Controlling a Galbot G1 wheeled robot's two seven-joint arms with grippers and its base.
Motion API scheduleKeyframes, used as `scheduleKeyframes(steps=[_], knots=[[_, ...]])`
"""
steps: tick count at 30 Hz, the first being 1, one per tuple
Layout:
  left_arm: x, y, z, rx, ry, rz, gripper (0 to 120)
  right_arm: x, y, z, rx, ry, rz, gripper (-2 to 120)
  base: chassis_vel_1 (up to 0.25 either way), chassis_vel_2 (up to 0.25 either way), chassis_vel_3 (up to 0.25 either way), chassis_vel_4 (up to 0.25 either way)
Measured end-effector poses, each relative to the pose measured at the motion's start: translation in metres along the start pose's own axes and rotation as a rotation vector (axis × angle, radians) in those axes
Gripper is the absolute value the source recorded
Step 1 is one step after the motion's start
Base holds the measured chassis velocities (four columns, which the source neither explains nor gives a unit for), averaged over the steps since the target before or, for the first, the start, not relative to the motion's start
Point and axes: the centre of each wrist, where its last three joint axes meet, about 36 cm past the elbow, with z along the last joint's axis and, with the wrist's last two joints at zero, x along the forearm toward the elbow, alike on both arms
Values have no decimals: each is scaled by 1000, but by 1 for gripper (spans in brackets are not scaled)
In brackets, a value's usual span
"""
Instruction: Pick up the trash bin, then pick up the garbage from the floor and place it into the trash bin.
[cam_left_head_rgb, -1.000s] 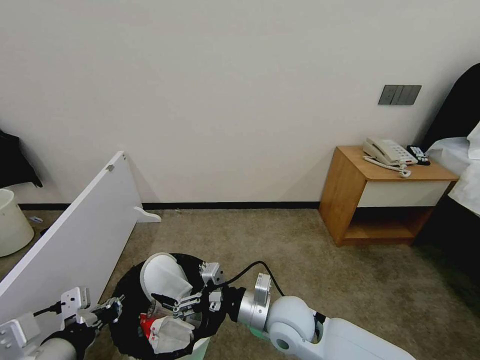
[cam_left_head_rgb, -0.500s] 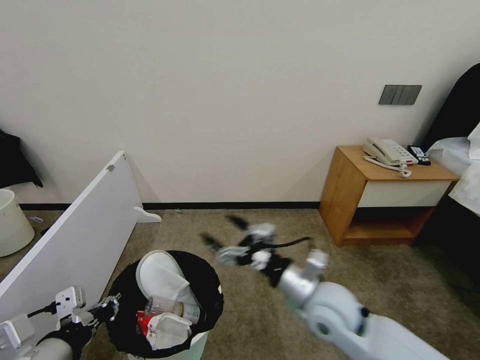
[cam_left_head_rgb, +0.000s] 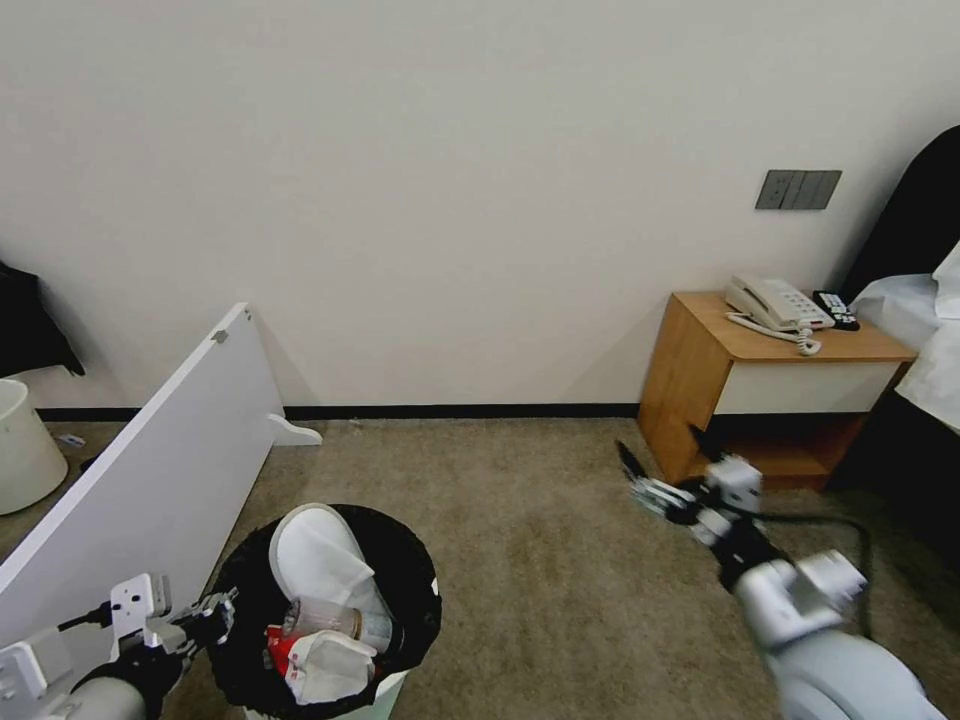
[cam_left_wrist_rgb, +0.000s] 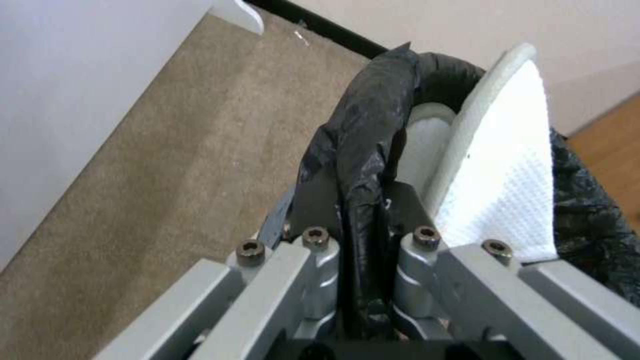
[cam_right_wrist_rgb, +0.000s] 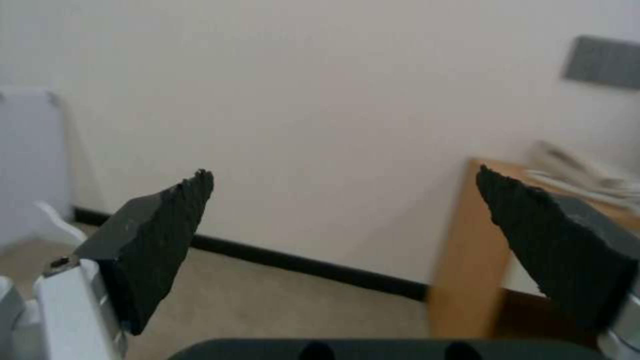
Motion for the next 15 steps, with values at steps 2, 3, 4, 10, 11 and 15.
scheduleKeyframes(steps=[2, 3, 4, 10, 11, 15], knots=[[0, -1, 0, 1, -3, 5, 5, 21, -1, 6, 54, -32, 47, 100, 0, 0, 0, 0], [0, -1, 0, 1, -3, 5, 5, 21, -1, 6, 54, -32, 47, 100, 0, 0, 0, 0], [-1, -1, 0, -2, -6, 6, 5, 33, 3, 11, 72, -41, 101, 100, 0, 0, 0, 0], [-1, -1, -3, -28, -19, 9, 5, 55, 29, 11, 65, -41, 183, 100, 0, 0, 0, 0], [-1, -1, -4, -33, -24, 9, 5, 57, 33, 10, 60, -43, 185, 100, 0, 0, 0, 0], [-1, -2, -4, -67, -54, -9, 5, 60, 46, 2, 48, -59, 177, 100, 0, 0, 0, 0]])
